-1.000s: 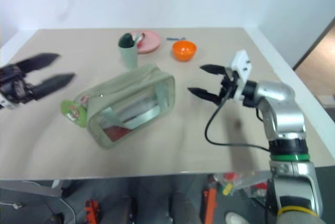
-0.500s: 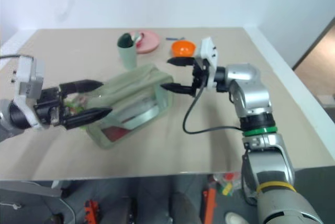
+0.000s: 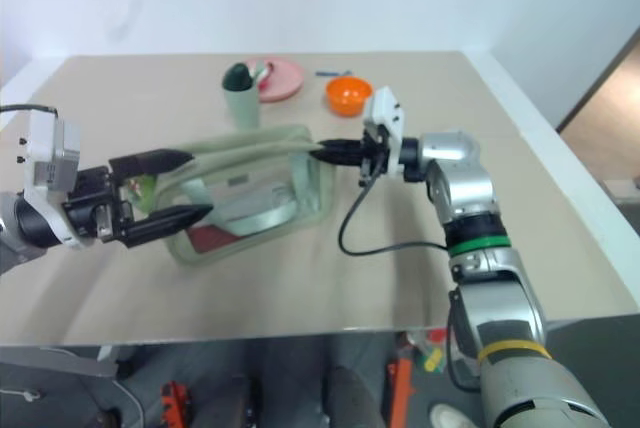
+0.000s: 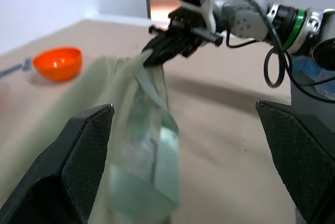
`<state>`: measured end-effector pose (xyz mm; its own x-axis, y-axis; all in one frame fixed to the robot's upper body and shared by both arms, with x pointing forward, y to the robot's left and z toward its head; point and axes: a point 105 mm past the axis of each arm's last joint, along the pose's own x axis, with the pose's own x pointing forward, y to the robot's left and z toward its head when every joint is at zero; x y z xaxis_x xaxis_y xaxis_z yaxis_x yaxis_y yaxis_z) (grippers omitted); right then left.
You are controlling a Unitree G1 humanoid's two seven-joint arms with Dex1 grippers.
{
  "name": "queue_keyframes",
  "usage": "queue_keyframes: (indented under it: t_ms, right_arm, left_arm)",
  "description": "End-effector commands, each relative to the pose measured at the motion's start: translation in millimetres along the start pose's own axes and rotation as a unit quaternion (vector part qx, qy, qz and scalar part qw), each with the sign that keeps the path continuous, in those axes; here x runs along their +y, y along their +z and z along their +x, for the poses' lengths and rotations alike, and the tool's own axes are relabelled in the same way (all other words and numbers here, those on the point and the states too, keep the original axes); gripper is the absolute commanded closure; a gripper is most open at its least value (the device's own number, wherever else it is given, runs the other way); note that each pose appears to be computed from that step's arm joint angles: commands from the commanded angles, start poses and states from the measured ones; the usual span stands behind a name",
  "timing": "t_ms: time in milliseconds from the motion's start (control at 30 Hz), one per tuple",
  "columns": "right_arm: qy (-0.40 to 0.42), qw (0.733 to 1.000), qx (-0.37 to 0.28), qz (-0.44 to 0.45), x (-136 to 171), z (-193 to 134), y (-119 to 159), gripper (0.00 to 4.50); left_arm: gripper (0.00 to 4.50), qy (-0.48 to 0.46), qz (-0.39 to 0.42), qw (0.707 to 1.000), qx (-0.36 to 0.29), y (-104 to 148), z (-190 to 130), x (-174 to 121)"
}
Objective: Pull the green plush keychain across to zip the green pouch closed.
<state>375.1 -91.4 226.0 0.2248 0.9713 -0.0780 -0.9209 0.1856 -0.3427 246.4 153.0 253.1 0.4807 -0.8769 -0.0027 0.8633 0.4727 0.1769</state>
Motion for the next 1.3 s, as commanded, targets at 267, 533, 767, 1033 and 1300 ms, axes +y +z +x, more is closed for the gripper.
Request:
queue_keyframes:
  t_ms: [267, 533, 767, 1033, 1300]
  right_arm:
    - [-0.021, 0.997, -0.013, -0.077, 6.1, -18.0, 36.7, 4.47]
    - [-0.113, 0.99, 0.025, -0.085, 24.7, -54.1, 56.3, 4.47]
    - [-0.157, 0.985, 0.047, -0.05, 44.8, -61.3, 42.0, 4.47]
    - [-0.174, 0.982, 0.062, -0.049, 53.5, -65.1, 24.0, 4.47]
    - [-0.171, 0.983, 0.048, -0.049, 60.3, -58.7, 25.2, 4.47]
  left_arm:
    - [0.0, -0.008, 0.028, 1.0, -0.01, 8.9, 7.7, -5.4]
    - [0.0, 0.024, 0.025, 0.999, 0.003, 1.2, 5.5, 9.7]
    - [0.0, 0.052, 0.014, 0.999, -0.005, -4.1, 6.2, 20.2]
    - [0.0, 0.196, -0.059, 0.978, -0.031, -22.3, -26.0, 59.9]
    - [0.0, 0.272, -0.156, 0.949, -0.034, -60.6, -34.6, 80.4]
